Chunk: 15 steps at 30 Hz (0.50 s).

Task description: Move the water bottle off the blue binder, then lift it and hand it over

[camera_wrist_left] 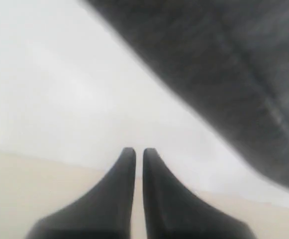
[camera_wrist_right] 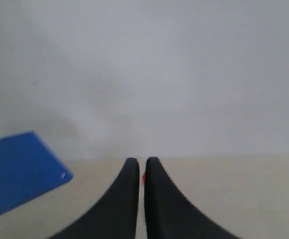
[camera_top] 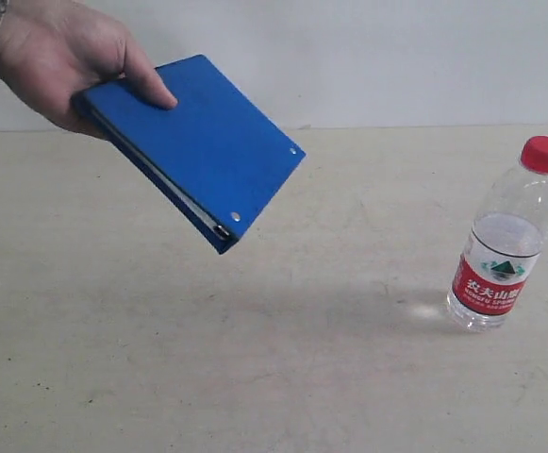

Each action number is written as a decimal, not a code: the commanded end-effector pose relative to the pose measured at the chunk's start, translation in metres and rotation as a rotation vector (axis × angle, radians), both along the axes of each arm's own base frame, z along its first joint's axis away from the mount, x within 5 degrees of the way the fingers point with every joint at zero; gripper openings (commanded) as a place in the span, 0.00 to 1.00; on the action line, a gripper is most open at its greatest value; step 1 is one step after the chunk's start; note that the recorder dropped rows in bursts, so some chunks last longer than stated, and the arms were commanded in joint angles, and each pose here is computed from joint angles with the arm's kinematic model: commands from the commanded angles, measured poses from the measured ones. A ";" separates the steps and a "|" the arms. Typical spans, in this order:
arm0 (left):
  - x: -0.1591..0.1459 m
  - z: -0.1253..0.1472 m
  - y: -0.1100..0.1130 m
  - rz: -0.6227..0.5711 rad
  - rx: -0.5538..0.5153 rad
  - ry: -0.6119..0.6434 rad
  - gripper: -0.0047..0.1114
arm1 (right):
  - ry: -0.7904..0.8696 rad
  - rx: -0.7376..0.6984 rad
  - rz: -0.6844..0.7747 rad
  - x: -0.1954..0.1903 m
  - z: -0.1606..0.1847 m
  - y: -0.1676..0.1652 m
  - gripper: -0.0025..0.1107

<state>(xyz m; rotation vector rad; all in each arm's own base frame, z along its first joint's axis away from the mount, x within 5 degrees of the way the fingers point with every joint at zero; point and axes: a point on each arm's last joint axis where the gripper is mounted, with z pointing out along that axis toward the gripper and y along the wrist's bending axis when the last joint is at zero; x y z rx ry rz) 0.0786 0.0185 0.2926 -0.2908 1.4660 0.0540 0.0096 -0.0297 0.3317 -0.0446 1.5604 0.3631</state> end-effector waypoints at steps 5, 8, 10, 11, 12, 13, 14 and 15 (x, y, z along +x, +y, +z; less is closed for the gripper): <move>-0.015 -0.083 0.006 0.096 -0.118 0.098 0.08 | -0.388 -0.079 0.401 0.031 -0.055 0.069 0.03; -0.017 -0.089 0.006 0.103 -0.126 0.099 0.08 | -0.274 -0.060 0.394 0.039 -0.062 0.072 0.03; -0.017 -0.089 0.006 0.103 -0.126 0.099 0.08 | -0.151 -0.031 0.361 0.044 -0.070 0.070 0.03; -0.017 -0.089 0.006 0.103 -0.125 0.099 0.08 | -0.080 -0.015 0.337 0.046 -0.076 0.068 0.03; -0.017 -0.088 0.006 0.103 -0.124 0.099 0.08 | 0.017 -0.029 0.294 0.049 -0.084 0.065 0.03; -0.017 -0.088 0.006 0.102 -0.124 0.099 0.08 | 0.059 -0.047 0.272 0.050 -0.088 0.063 0.03; -0.017 -0.088 0.006 0.102 -0.124 0.099 0.08 | 0.088 -0.059 0.257 0.050 -0.091 0.062 0.03; -0.017 -0.088 0.006 0.102 -0.124 0.099 0.08 | 0.119 -0.072 0.241 0.051 -0.094 0.060 0.03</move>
